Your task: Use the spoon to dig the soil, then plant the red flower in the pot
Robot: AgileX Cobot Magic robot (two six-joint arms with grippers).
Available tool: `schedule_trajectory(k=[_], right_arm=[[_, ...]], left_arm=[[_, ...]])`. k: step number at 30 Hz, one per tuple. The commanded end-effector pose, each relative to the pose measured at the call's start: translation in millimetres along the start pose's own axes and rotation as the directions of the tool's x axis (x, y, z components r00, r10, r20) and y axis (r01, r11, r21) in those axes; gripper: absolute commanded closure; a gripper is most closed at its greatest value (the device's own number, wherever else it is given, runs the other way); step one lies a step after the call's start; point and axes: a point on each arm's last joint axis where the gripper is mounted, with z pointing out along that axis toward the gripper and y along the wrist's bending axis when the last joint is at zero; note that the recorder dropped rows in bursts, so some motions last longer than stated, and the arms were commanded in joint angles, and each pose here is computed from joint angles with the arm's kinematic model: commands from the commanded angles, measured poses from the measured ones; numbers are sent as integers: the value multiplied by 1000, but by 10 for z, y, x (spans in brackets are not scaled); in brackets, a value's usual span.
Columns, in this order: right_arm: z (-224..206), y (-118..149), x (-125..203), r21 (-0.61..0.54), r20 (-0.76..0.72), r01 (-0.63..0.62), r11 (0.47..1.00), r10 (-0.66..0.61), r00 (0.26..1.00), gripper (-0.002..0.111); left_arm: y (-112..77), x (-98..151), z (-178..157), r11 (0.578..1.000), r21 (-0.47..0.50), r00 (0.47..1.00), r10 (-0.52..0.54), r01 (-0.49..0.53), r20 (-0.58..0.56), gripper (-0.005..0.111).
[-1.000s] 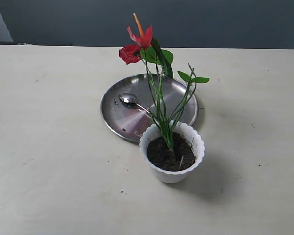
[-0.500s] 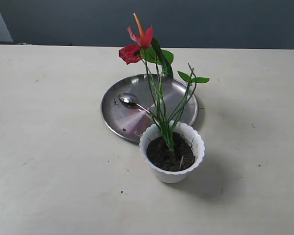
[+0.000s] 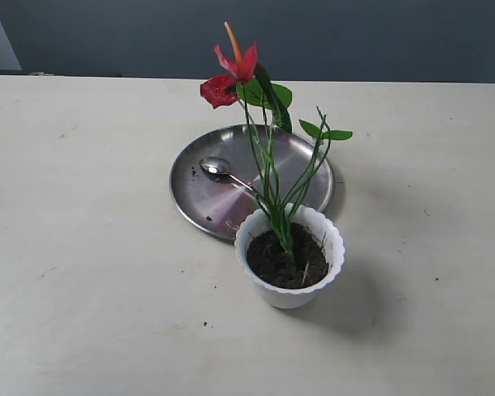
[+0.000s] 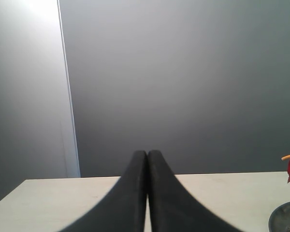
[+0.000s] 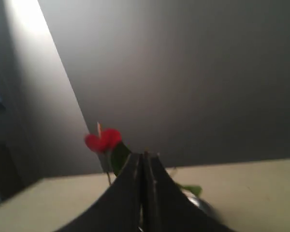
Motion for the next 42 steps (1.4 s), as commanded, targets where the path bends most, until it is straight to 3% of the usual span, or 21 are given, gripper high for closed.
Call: schedule_trajectory(k=[1,5,18,30,42], right_arm=[[-17,-88,237,28,-173,205,978,-197,965,109],[-32,-115,299,23,-249,286,958,-271,930,109],[-38,-123,321,27,-275,281,959,-263,925,109],[-72,-293,259,346,-254,310,885,-230,940,109],[-84,-320,248,399,-249,312,862,-226,942,109]], left_arm=[[-5,-14,-2,1000,7,1000,-13,13,9,106],[-5,-14,-2,1000,7,1000,-13,13,9,106],[-5,-14,-2,1000,7,1000,-13,13,9,106],[-5,-14,-2,1000,7,1000,-13,13,9,106],[-5,-14,-2,1000,7,1000,-13,13,9,106]])
